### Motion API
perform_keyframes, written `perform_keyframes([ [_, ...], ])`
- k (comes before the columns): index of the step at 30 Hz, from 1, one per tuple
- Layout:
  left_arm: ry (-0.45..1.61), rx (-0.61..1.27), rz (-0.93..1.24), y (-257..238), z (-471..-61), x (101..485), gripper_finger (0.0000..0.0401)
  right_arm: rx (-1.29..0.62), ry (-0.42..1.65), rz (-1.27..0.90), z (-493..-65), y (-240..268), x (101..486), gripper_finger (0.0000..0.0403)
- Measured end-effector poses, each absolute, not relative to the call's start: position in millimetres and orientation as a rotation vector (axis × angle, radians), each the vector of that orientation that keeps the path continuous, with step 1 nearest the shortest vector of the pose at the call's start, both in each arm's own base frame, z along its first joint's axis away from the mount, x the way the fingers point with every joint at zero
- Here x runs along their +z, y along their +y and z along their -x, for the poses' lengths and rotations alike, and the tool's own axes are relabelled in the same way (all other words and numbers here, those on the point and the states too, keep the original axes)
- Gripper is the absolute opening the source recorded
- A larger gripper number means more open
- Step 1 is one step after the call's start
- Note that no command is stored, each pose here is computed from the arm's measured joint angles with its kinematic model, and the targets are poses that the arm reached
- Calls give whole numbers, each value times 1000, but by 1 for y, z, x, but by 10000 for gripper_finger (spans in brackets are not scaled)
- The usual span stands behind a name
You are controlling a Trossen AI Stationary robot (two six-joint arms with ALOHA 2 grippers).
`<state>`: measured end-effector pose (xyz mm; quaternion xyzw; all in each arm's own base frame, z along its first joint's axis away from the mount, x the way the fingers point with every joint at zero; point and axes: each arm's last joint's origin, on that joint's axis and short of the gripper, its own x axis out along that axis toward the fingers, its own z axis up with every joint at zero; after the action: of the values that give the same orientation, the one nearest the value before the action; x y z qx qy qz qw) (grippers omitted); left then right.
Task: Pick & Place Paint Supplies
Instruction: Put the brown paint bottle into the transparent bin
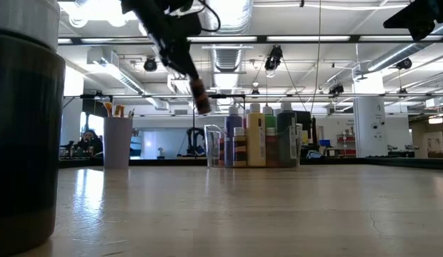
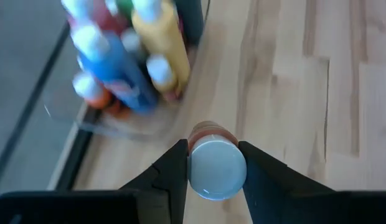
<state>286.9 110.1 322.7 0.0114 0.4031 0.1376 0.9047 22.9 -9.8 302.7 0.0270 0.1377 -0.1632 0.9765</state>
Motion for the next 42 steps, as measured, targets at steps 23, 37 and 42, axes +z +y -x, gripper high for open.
perform_keyframes([
  [23,894,327,-90,199,-322,317,126,-329,278,-54,-23,-10,303,8],
  [37,906,312,-65,238,-338,273,126,-329,277,-55,-23,-10,303,8],
  [42,912,316,-66,245,-341,264,126,-329,277,-55,-23,-10,303,8],
])
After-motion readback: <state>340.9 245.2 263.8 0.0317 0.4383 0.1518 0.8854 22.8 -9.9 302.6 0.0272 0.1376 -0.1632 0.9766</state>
